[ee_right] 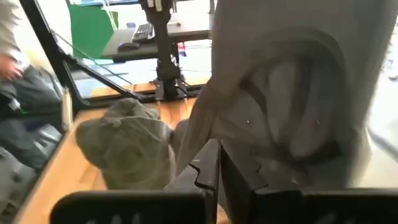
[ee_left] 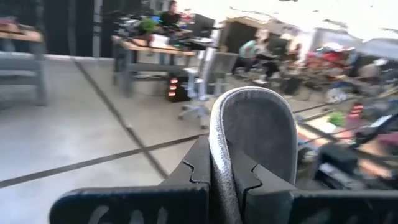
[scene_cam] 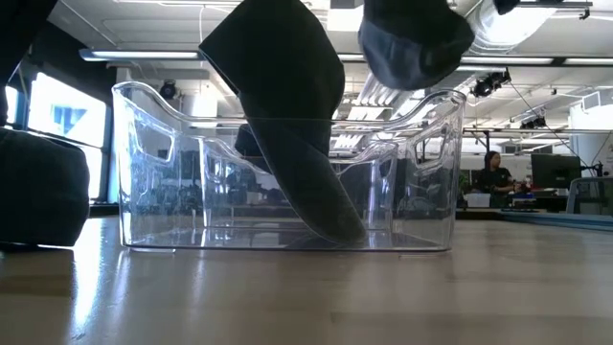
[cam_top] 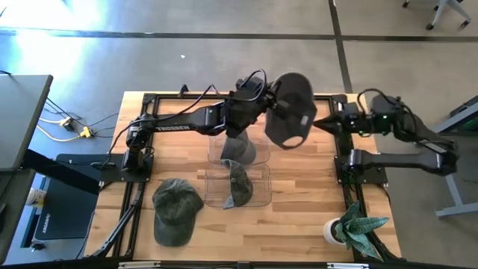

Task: Pick & Place hat
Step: Put the gray cap into the top transparent bin

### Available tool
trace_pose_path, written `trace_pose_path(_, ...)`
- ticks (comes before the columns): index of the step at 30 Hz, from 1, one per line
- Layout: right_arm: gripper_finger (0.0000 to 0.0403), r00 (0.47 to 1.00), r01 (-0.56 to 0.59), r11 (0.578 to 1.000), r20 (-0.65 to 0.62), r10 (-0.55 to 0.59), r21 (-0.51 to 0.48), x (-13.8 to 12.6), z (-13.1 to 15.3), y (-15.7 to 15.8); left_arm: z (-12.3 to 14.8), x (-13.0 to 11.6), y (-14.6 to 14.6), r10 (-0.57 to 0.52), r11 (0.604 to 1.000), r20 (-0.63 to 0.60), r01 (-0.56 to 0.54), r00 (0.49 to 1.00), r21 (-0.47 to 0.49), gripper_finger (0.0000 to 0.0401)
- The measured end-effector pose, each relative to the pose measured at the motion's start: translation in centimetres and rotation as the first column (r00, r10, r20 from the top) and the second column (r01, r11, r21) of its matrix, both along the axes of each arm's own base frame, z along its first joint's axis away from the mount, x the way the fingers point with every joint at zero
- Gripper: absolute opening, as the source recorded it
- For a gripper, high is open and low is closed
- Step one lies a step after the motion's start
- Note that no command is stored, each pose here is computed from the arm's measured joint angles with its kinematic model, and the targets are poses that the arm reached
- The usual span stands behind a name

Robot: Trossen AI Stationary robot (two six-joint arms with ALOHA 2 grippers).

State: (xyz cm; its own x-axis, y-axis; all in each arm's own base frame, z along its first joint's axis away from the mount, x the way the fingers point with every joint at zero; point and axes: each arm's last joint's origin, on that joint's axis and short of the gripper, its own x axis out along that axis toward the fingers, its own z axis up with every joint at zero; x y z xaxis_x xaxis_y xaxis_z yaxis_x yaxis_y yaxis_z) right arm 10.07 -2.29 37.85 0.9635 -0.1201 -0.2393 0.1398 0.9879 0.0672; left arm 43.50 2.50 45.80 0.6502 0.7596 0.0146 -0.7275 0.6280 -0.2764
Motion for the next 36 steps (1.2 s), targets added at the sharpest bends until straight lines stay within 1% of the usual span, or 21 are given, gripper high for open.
trace_pose_path(2, 0.0004, 1.000, -0.018, 0.998, 0.009, 0.019, -0.064, 1.3, -0.2, 0.1, -0.1, 0.0, 0.0, 0.017, 1.000, -0.016, -0.017, 1.000, 0.000, 0.0001)
trace_pose_path(4, 0.0003, 1.000, -0.014, 0.994, 0.004, 0.014, -0.104, 2.8, -0.3, 0.2, -0.2, 0.0, 0.0, 0.018, 1.000, -0.016, -0.018, 1.000, 0.000, 0.0001)
trace_pose_path(6, 0.0005, 0.996, 0.062, 0.988, -0.053, -0.070, -0.138, 4.3, -1.0, 0.3, -0.1, 0.0, 0.0, 0.018, 1.000, -0.015, -0.018, 1.000, 0.000, 0.0001)
trace_pose_path(8, 0.0002, 0.980, 0.148, 0.969, -0.105, -0.171, -0.197, 5.6, -1.6, 0.4, -0.1, 0.0, 0.0, 0.018, 1.000, -0.027, -0.018, 0.999, 0.010, 0.0001)
trace_pose_path(10, 0.0002, 0.957, 0.200, 0.941, -0.152, -0.248, -0.273, 6.7, -2.3, 0.7, -0.1, 0.0, 0.0, 0.018, 1.000, -0.031, -0.018, 0.999, 0.018, 0.0001)
trace_pose_path(12, 0.0004, 0.940, 0.211, 0.913, -0.185, -0.288, -0.348, 7.7, -2.8, 1.0, 0.0, 0.0, 0.0, 0.014, 1.000, -0.023, -0.013, 1.000, 0.019, 0.0001)
trace_pose_path(15, 0.0001, 0.918, 0.159, 0.870, -0.254, -0.304, -0.467, 9.2, -3.8, 1.5, 0.0, 0.1, -0.1, -0.024, 1.000, -0.023, 0.025, 0.999, 0.019, 0.0001)
trace_pose_path(18, 0.0003, 0.889, 0.121, 0.808, -0.300, -0.347, -0.577, 10.2, -4.6, 1.9, 0.0, 0.1, -0.3, -0.062, 0.998, -0.022, 0.062, 0.998, 0.018, 0.0001)
trace_pose_path(20, 0.0003, 0.863, 0.119, 0.769, -0.318, -0.394, -0.628, 10.8, -5.1, 2.0, 0.0, 0.2, -0.4, -0.086, 0.996, -0.021, 0.086, 0.996, 0.018, 0.0001)
trace_pose_path(22, 0.0001, 0.841, 0.128, 0.747, -0.327, -0.431, -0.653, 11.2, -5.4, 2.0, 0.0, 0.3, -0.8, -0.125, 0.992, -0.019, 0.125, 0.992, 0.017, 0.0001)
trace_pose_path(26, 0.0002, 0.822, 0.156, 0.722, -0.316, -0.473, -0.674, 11.4, -5.6, 1.9, 0.0, 0.4, -1.5, -0.215, 0.977, 0.007, 0.215, 0.977, -0.003, 0.0001)
trace_pose_path(30, 0.0001, 0.810, 0.229, 0.679, -0.250, -0.530, -0.697, 11.1, -4.9, 2.2, 0.1, 0.5, -2.1, -0.259, 0.966, 0.017, 0.259, 0.966, -0.004, 0.0000)
trace_pose_path(32, 0.0002, 0.825, 0.271, 0.685, -0.204, -0.527, -0.676, 10.7, -4.3, 2.5, 0.1, 0.5, -2.4, -0.270, 0.963, 0.021, 0.271, 0.963, -0.008, 0.0000)
trace_pose_path(35, 0.0001, 0.859, 0.322, 0.731, -0.139, -0.492, -0.602, 9.8, -3.3, 3.2, 0.0, 0.5, -2.7, -0.284, 0.958, 0.041, 0.285, 0.958, -0.025, 0.0000)
trace_pose_path(36, 0.0001, 0.875, 0.324, 0.750, -0.118, -0.469, -0.577, 9.5, -3.0, 3.5, 0.0, 0.5, -2.8, -0.266, 0.963, 0.055, 0.268, 0.963, -0.039, 0.0000)
